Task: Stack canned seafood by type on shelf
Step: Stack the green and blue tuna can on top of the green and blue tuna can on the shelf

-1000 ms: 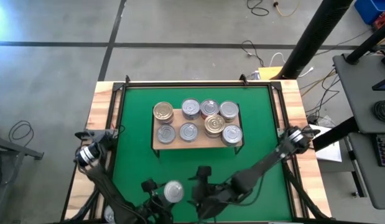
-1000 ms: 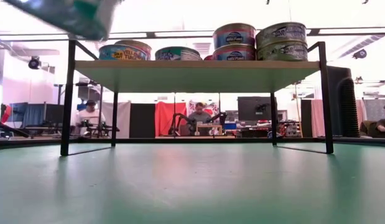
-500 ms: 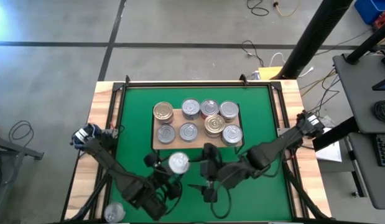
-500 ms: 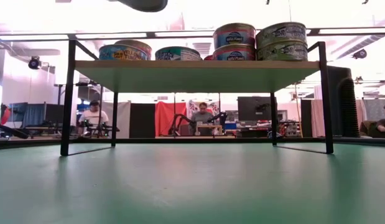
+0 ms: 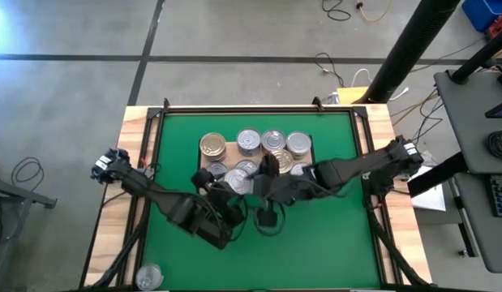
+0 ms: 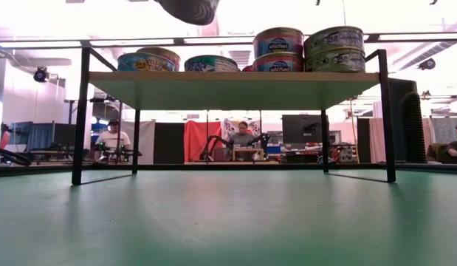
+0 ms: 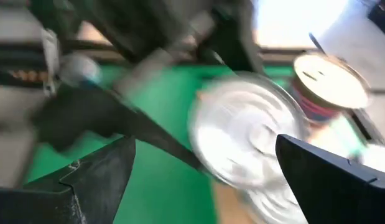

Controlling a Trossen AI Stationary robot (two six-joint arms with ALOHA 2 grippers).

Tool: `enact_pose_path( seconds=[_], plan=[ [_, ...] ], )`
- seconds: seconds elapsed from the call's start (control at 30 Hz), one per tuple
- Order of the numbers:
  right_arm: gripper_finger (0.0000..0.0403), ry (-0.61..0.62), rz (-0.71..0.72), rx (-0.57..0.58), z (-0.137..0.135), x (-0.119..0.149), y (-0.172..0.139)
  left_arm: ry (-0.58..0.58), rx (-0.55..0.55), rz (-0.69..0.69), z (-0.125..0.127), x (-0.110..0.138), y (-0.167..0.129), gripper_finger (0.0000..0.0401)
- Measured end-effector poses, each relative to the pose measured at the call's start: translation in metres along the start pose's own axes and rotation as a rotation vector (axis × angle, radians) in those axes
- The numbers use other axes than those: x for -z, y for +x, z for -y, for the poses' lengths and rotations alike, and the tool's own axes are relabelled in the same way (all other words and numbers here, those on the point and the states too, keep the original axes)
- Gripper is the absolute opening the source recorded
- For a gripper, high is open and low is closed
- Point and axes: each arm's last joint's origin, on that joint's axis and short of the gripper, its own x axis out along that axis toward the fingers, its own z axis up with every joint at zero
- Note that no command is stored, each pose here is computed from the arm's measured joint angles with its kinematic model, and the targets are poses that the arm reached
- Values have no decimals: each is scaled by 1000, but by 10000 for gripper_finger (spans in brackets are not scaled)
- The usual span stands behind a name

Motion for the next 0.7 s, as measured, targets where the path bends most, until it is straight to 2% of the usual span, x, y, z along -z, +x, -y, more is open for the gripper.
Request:
enact_pose_path(
  seconds=[0.13, 0.23, 0.33, 0.5, 0.7],
  plan=[
    [378, -27, -110, 47, 26, 7, 4, -27, 0, 5, -5, -3, 1, 371],
    [367, -38, -107, 0, 35, 5, 7, -30, -17, -2, -7, -3, 8, 371],
    [337, -80, -111, -41, 38, 4, 8, -57, -31, 1, -8, -5, 17, 371],
    [248, -117, -112, -18, 48, 4, 11, -65, -39, 10, -8, -6, 34, 371],
    [122, -79, -125, 34, 67, 4, 18, -91, -34, -24, -7, 6, 57, 371]
  ],
)
